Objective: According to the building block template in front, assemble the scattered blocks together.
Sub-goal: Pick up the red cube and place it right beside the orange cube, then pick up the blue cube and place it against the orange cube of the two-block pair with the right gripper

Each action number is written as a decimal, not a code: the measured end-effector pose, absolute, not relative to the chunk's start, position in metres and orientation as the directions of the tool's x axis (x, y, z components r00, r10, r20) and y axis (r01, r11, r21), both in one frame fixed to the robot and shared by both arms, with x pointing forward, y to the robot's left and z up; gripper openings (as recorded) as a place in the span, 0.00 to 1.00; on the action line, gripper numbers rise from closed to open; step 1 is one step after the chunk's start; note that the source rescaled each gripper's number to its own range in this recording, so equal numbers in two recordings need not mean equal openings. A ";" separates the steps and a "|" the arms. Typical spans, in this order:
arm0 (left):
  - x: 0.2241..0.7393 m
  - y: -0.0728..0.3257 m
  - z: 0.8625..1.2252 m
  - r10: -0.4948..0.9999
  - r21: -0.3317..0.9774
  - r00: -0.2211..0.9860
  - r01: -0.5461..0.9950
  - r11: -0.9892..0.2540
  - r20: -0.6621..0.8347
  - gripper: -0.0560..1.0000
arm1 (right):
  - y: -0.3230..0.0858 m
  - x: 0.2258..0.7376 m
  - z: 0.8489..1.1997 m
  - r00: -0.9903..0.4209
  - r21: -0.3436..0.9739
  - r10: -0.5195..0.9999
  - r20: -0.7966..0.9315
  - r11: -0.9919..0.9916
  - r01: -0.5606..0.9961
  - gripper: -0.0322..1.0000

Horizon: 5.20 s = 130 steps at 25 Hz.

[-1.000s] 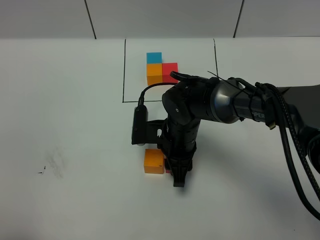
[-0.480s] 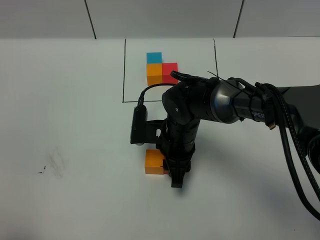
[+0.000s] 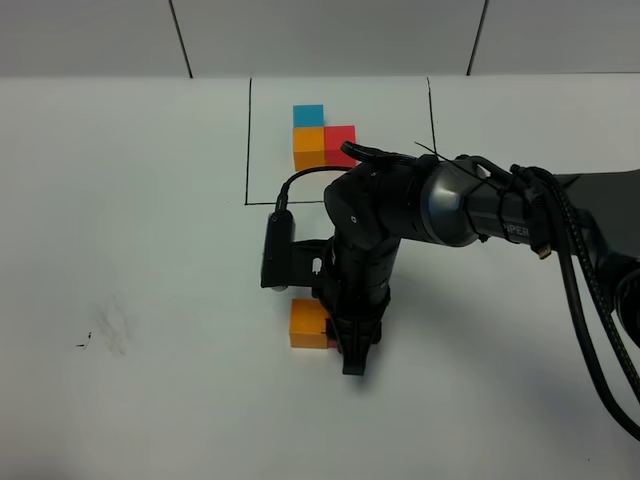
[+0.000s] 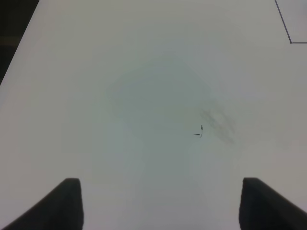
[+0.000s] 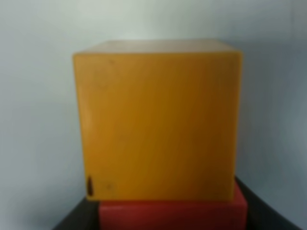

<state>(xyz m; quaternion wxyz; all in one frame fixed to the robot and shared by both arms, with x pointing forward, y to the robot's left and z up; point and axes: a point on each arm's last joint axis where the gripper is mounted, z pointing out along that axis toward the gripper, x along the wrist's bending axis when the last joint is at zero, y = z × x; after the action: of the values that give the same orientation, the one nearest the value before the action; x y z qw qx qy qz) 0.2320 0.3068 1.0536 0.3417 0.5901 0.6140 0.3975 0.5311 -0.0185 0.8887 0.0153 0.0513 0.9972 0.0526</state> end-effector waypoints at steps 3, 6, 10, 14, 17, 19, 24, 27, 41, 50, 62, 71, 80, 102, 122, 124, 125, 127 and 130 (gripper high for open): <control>0.232 0.307 1.054 0.996 0.891 -0.070 0.453 -0.012 0.049 0.69 | -0.019 0.531 0.889 -0.995 0.099 0.095 -0.027 0.991 0.092 0.45; 0.232 0.307 1.054 0.996 0.891 -0.070 0.453 -0.012 0.049 0.69 | -0.020 0.531 0.888 -0.997 0.087 0.075 -0.030 0.994 0.073 0.45; 0.232 0.307 1.054 0.996 0.891 -0.070 0.453 -0.012 0.049 0.69 | -0.020 0.531 0.888 -0.997 0.084 0.063 -0.033 0.995 0.060 0.45; 0.232 0.307 1.054 0.996 0.891 -0.070 0.453 -0.012 0.049 0.69 | -0.020 0.531 0.888 -0.998 0.083 0.060 -0.033 0.995 0.057 0.45; 0.232 0.307 1.054 0.996 0.891 -0.070 0.453 -0.012 0.049 0.70 | -0.020 0.531 0.888 -0.998 0.083 0.060 -0.033 0.995 0.057 0.45; 0.232 0.307 1.054 0.996 0.891 -0.070 0.453 -0.012 0.049 0.70 | -0.020 0.531 0.888 -0.998 0.083 0.060 -0.033 0.995 0.057 0.45; 0.232 0.307 1.054 0.996 0.891 -0.070 0.453 -0.012 0.049 0.70 | -0.021 0.531 0.888 -0.998 0.078 0.060 -0.030 0.995 0.057 0.57; 0.232 0.307 1.054 0.996 0.891 -0.070 0.453 -0.012 0.049 0.70 | -0.022 0.530 0.892 -0.996 0.067 0.085 -0.024 0.994 0.083 0.76; 0.232 0.307 1.054 0.996 0.891 -0.070 0.453 -0.012 0.049 0.69 | -0.104 0.533 1.005 -0.632 0.178 0.769 -0.095 0.638 0.749 0.95; 0.232 0.307 1.054 0.996 0.891 -0.070 0.453 -0.012 0.049 0.70 | -0.226 0.538 1.044 -0.118 0.335 0.984 -0.132 0.157 0.929 0.95; 0.232 0.307 1.054 0.996 0.891 -0.070 0.453 -0.012 0.049 0.69 | -0.299 0.568 1.001 0.058 0.250 0.986 -0.154 -0.018 0.968 0.94; 0.232 0.307 1.054 0.996 0.891 -0.070 0.453 -0.012 0.049 0.70 | -0.299 0.582 0.956 0.050 0.148 0.989 -0.138 -0.029 0.989 0.93; 0.232 0.307 1.054 0.996 0.891 -0.070 0.453 -0.012 0.049 0.70 | -0.300 0.581 0.926 0.044 0.117 0.991 -0.126 -0.030 0.993 0.91; 0.232 0.307 1.054 0.996 0.891 -0.070 0.453 -0.012 0.049 0.70 | -0.303 0.575 0.909 0.036 0.165 0.994 -0.103 -0.019 0.986 0.87; 0.232 0.307 1.054 0.996 0.891 -0.070 0.453 -0.012 0.049 0.69 | -0.301 0.575 0.895 0.032 0.130 0.996 -0.084 -0.020 0.991 0.49; 0.232 0.307 1.054 0.996 0.891 -0.070 0.453 -0.012 0.049 0.69 | -0.301 0.575 0.895 0.031 0.131 0.996 -0.084 -0.020 0.991 0.45; 0.232 0.307 1.054 0.996 0.891 -0.070 0.453 -0.012 0.049 0.70 | -0.301 0.575 0.895 0.031 0.131 0.996 -0.084 -0.019 0.991 0.45; 0.232 0.307 1.054 0.996 0.891 -0.070 0.453 -0.012 0.049 0.70 | -0.301 0.575 0.895 0.030 0.131 0.996 -0.085 -0.019 0.991 0.45; 0.232 0.307 1.054 0.996 0.891 -0.070 0.453 -0.012 0.049 0.70 | -0.302 0.575 0.898 0.025 0.140 0.996 -0.089 -0.013 0.990 0.45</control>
<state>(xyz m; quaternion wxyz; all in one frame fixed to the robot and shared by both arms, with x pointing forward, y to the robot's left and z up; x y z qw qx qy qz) 0.2320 0.3068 1.0536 0.3417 0.5901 0.6140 0.3975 0.5752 -0.3018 0.8976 0.0815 0.7114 0.6979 0.0171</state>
